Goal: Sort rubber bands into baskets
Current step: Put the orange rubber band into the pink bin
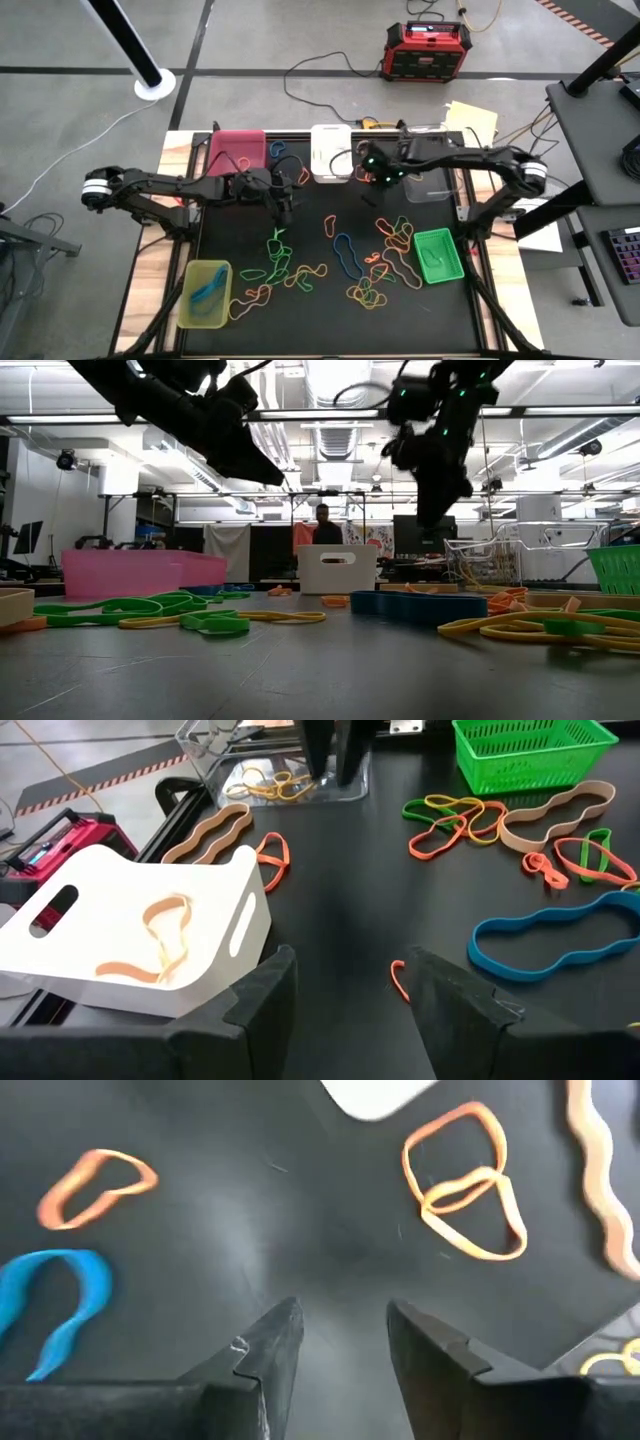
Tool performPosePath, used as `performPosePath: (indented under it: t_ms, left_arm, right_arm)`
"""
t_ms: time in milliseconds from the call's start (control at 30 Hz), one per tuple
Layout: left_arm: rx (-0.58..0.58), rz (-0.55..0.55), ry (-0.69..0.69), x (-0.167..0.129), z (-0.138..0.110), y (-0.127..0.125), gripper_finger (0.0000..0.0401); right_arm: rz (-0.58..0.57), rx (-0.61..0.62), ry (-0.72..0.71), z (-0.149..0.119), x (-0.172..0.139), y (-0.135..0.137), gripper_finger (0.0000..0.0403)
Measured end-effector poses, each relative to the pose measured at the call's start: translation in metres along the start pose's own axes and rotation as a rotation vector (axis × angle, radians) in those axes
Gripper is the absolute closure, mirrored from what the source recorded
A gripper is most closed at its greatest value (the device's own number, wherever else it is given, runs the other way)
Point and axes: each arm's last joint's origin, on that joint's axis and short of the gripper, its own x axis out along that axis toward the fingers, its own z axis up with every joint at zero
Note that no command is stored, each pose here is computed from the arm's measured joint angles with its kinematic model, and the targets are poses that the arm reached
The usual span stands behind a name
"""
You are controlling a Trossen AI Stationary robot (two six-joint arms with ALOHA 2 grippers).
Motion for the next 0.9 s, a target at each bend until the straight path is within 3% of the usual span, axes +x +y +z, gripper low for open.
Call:
performPosePath:
  t_ms: [133,400,900]
  left_arm:
    - [0.016,0.0,0.001,0.0,0.0,0.0,0.023]
    - [0.033,-0.003,0.037,0.0,-0.004,0.0,0.023]
    - [0.05,0.02,0.038,0.0,-0.004,0.0,0.023]
  right_arm:
    - [-0.071,0.022,0.073,0.003,0.03,-0.001,0.0252]
    - [-0.176,-0.101,0.083,0.011,0.072,-0.003,0.0223]
    - [-0.261,-0.106,0.0,0.02,0.08,-0.008,0.025]
